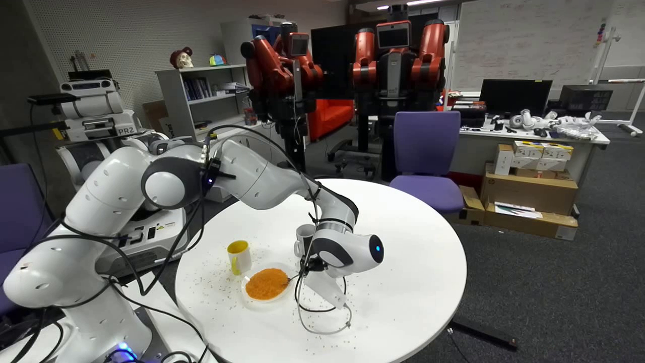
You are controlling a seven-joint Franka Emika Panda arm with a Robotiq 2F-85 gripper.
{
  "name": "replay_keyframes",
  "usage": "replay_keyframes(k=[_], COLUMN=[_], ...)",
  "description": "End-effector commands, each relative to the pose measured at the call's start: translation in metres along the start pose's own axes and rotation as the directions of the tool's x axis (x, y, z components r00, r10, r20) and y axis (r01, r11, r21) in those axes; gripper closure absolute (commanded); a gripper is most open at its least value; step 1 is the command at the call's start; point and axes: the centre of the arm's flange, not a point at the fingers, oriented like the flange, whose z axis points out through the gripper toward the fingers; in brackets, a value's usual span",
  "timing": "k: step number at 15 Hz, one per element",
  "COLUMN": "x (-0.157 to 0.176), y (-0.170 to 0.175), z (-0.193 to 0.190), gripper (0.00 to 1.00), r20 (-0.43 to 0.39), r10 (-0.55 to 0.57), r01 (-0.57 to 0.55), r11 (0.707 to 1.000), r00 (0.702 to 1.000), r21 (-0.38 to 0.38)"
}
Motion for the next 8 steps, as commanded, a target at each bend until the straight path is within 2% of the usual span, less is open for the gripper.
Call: replay_keyframes(k=[1,8], x=[0.002,0.009], y=[-0.007,-0.005], z=[0.0,0.018], gripper=[0.99,0.99], r20=[0.015,0.019], r10=[-0.005,-0.023], r01=[0.005,0.023], r11=[1.0,0.999], r00=[1.0,1.0], r21=[-0.017,0.039])
